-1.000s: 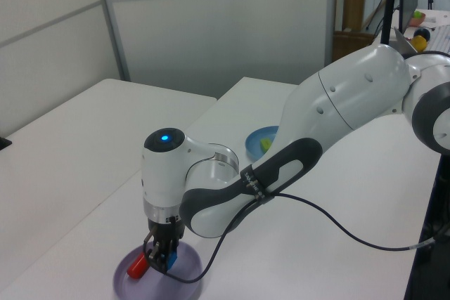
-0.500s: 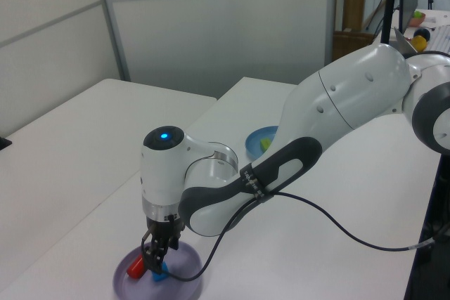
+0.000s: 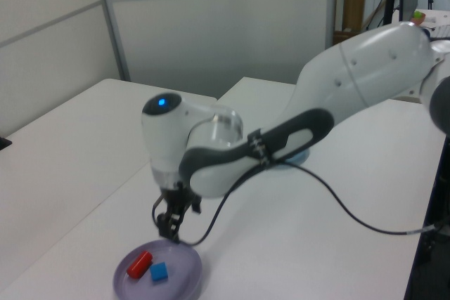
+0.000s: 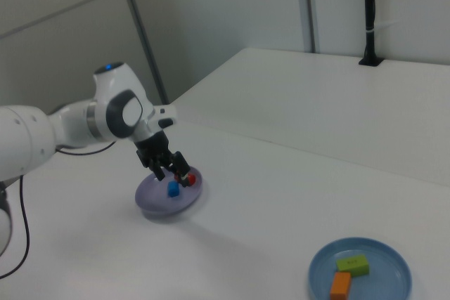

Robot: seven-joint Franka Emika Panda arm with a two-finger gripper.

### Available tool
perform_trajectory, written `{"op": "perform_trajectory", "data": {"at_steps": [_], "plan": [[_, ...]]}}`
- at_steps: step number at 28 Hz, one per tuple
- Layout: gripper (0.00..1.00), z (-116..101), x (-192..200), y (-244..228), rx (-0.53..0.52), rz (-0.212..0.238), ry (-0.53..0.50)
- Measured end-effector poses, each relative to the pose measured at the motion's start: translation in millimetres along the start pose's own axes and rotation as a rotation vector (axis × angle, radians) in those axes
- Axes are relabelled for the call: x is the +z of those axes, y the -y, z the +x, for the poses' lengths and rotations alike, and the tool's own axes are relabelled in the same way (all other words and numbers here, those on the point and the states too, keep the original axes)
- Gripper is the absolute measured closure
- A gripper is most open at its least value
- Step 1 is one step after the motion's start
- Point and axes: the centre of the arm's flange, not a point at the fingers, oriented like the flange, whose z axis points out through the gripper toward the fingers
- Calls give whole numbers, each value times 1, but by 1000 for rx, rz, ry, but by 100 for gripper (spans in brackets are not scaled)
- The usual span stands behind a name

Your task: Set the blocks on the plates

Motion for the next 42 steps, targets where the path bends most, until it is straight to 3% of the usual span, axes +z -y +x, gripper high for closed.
{"op": "perform_trajectory", "data": {"at_steps": [5,8,23,32,42], "plan": [[0,-15,-51,-63,84,-72,73],[0,-20,-72,-97,110,-88,87],[0,-46,-139,-236,182,107,67],[0,-61,-168,-269,190,120,14],[0,-62,-177,-273,195,121,-5]]}}
